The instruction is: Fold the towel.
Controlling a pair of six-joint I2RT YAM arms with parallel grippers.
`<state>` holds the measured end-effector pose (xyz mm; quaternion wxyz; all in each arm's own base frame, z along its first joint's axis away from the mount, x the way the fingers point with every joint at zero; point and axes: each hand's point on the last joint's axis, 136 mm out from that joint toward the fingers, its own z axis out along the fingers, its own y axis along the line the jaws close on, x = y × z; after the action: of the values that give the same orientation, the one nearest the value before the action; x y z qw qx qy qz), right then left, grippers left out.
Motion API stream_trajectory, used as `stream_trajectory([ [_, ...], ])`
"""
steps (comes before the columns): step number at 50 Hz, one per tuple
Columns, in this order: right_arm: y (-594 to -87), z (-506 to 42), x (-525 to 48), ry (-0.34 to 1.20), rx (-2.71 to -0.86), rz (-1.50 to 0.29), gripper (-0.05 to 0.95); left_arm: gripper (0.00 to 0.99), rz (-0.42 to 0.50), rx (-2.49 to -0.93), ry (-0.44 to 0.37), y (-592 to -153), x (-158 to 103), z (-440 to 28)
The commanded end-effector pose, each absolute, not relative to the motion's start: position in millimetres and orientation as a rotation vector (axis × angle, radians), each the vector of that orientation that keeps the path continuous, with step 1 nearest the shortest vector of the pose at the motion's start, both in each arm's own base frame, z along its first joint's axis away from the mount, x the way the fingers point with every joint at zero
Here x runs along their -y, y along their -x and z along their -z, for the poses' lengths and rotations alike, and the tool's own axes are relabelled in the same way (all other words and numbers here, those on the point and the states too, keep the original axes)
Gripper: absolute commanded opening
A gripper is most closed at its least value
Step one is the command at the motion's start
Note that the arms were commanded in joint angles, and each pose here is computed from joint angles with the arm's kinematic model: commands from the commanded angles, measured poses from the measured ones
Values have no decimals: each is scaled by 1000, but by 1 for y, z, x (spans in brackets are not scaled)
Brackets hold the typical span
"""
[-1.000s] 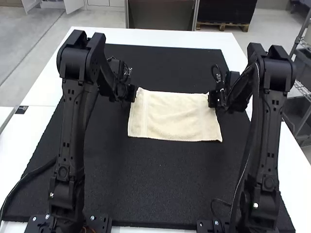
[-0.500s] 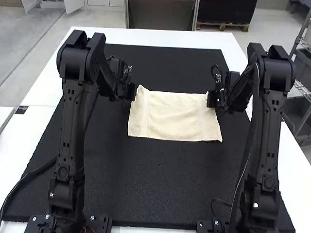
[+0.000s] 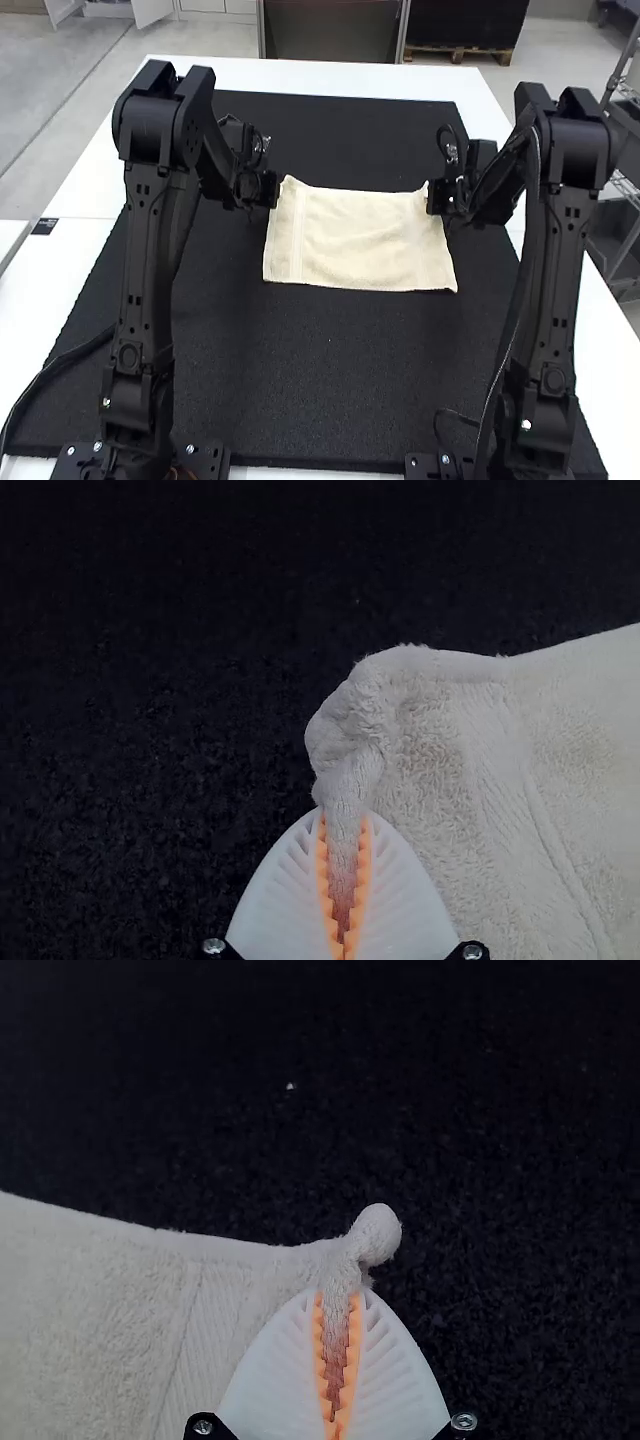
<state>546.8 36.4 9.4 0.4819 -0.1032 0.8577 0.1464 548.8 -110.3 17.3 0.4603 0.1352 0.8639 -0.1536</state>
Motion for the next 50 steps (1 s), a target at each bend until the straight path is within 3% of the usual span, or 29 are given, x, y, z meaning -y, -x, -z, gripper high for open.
stream_trajectory([
  [1,-549,-30,-31,244,-2053,-363,-20,26,386,-2063,-330,-554,108,-49],
  [50,-504,-59,-30,255,-2042,-439,-23,26,390,-2069,-341,-509,100,-69],
])
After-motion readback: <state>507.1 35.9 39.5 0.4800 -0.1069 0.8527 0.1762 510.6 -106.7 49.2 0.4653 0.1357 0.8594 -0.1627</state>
